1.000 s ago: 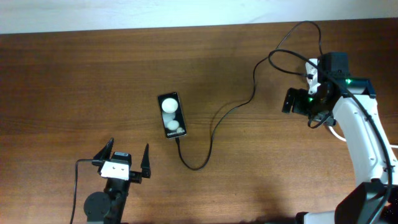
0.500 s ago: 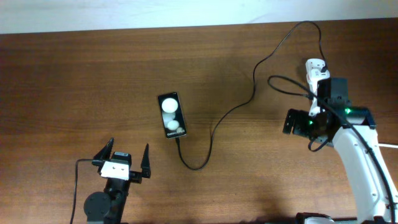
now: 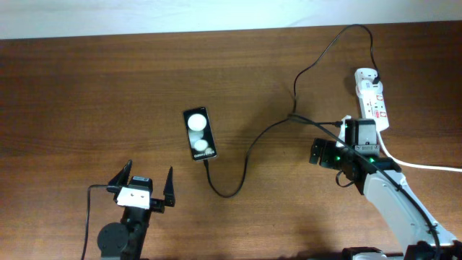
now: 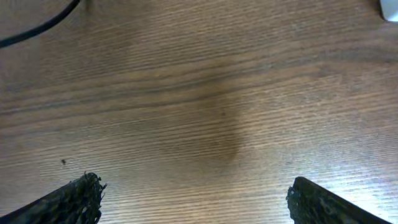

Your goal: Plug charger to phone and switch on socket

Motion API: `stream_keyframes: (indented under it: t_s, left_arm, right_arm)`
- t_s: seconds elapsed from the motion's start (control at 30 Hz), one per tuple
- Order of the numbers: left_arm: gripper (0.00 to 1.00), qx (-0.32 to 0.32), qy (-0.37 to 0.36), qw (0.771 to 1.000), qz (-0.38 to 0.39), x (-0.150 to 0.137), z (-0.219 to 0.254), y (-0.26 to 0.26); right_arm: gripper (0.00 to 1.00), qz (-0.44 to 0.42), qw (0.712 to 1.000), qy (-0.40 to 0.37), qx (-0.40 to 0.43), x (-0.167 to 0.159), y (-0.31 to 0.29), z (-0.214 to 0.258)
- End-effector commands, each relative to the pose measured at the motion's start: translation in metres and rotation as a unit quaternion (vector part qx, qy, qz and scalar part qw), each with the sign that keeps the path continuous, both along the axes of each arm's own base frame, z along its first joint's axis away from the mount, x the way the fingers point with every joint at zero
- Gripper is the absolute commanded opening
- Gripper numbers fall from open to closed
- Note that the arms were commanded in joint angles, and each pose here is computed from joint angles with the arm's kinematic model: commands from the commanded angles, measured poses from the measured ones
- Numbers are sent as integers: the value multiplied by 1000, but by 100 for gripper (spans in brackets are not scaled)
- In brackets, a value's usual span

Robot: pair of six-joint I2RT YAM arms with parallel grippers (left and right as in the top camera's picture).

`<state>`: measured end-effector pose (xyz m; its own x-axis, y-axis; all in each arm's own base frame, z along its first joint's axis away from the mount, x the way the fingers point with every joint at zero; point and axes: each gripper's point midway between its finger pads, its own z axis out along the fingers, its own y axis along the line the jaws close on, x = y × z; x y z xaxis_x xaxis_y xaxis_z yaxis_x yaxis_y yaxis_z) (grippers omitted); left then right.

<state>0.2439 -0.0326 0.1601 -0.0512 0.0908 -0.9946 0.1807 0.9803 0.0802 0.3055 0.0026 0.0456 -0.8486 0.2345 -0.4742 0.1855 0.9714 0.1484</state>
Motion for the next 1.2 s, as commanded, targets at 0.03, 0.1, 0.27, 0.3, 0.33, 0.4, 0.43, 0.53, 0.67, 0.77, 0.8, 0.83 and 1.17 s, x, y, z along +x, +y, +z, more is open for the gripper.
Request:
stream_keyframes:
  t_s: [0.03, 0.1, 0.27, 0.3, 0.33, 0.4, 0.43, 0.53, 0.67, 0.77, 0.8, 0.83, 1.17]
  left_arm:
    - [99, 9, -2, 1000, 7, 0, -1, 3]
    - [99, 9, -2, 1000, 7, 0, -1, 3]
    - [99, 9, -2, 1000, 7, 0, -1, 3]
    - [99, 9, -2, 1000, 7, 0, -1, 3]
    - [99, 9, -2, 1000, 7, 0, -1, 3]
    - [99, 9, -2, 1000, 7, 0, -1, 3]
    - [99, 9, -2, 1000, 7, 0, -1, 3]
    - [99, 9, -2, 1000, 7, 0, -1, 3]
    - [99, 9, -2, 1000, 7, 0, -1, 3]
    - [99, 9, -2, 1000, 7, 0, -1, 3]
    - [99, 9, -2, 1000, 7, 0, -1, 3]
    - [99, 9, -2, 1000, 7, 0, -1, 3]
    - [99, 9, -2, 1000, 7, 0, -1, 3]
  right_arm:
    - [99, 25, 999, -15, -16, -1, 1, -6]
    - [99, 25, 999, -20, -16, -2, 1, -9]
    - [99, 26, 999, -24, -14, -1, 2, -9]
    - [99, 27, 999, -25, -14, -1, 2, -9]
    - [99, 27, 999, -27, -13, -1, 3, -10]
    - [99, 32, 999, -41, -6, 0, 6, -14]
    - [98, 34, 998, -52, -2, 0, 8, -17]
    - [99, 40, 996, -80, 6, 0, 11, -22]
    - [99, 42, 994, -102, 7, 0, 12, -18]
    - [99, 41, 992, -119, 6, -2, 12, -16]
    - [99, 41, 991, -125, 6, -3, 12, -17]
    - [98, 41, 990, -134, 5, -4, 12, -17]
    - [99, 42, 984, -172, 3, -14, 12, -18]
